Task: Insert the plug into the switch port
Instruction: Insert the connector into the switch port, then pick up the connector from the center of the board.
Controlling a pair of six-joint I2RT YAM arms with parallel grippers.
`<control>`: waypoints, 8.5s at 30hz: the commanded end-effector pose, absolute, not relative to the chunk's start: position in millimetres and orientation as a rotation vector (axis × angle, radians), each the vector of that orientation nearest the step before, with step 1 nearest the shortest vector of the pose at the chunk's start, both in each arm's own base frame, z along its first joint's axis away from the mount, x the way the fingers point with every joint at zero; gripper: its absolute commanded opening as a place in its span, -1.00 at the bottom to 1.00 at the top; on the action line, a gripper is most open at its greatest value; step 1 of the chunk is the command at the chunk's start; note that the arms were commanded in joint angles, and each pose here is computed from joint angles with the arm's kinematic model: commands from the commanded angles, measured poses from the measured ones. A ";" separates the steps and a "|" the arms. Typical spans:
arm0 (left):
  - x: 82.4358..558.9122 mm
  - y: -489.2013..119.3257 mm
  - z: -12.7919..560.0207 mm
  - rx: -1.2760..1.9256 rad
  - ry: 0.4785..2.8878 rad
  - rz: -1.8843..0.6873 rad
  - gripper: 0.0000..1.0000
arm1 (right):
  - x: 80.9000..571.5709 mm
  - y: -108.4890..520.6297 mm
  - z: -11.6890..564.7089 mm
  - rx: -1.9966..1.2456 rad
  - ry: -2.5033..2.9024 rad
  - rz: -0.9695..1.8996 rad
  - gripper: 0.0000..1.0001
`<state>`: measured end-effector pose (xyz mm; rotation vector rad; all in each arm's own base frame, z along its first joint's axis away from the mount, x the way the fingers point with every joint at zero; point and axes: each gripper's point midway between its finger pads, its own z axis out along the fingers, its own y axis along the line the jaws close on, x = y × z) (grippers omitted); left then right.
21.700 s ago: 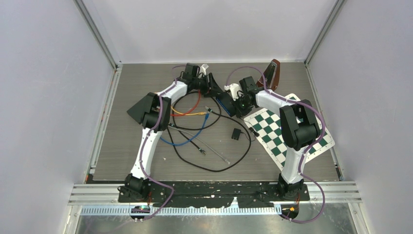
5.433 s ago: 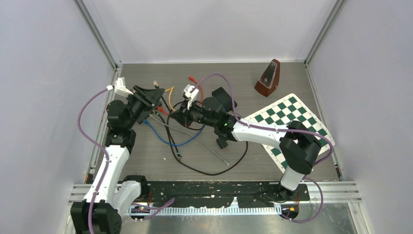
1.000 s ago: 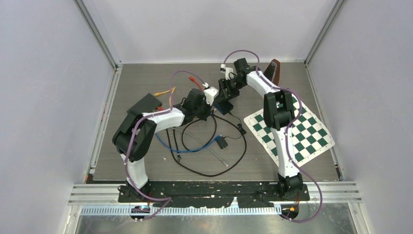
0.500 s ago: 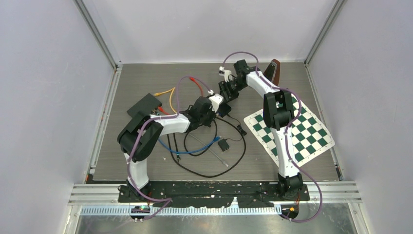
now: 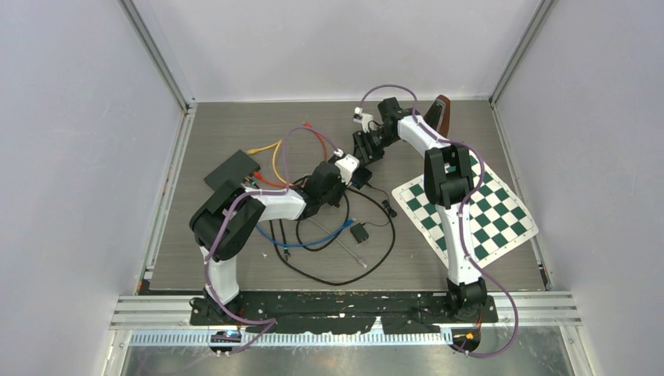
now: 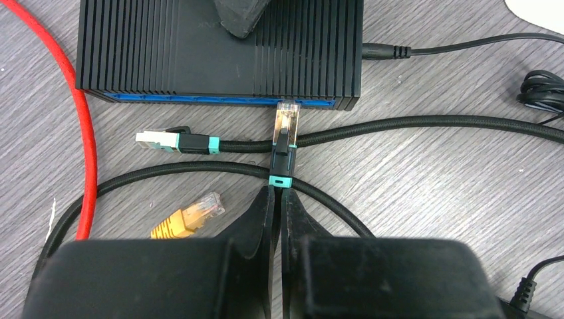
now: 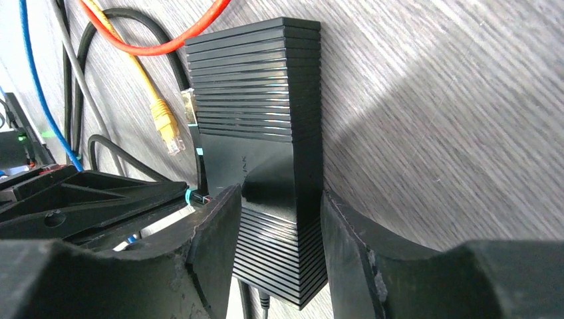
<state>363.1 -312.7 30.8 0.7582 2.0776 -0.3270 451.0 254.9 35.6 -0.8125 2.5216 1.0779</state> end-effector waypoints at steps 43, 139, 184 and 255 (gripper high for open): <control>366.9 -331.9 48.4 0.572 2.127 -0.238 -1.00 | 416.2 228.3 43.8 -0.300 2.543 1.196 0.03; 410.2 -409.9 163.7 0.663 1.839 -0.493 -1.00 | 293.1 278.5 25.8 -0.995 2.542 1.728 -0.21; 417.3 -406.0 161.6 0.785 1.835 -0.575 -1.00 | 359.7 247.3 50.2 -0.697 2.512 1.543 -0.11; 483.3 -97.0 268.9 0.208 1.808 -0.014 -1.00 | 401.2 235.7 232.6 -0.393 2.061 0.749 0.20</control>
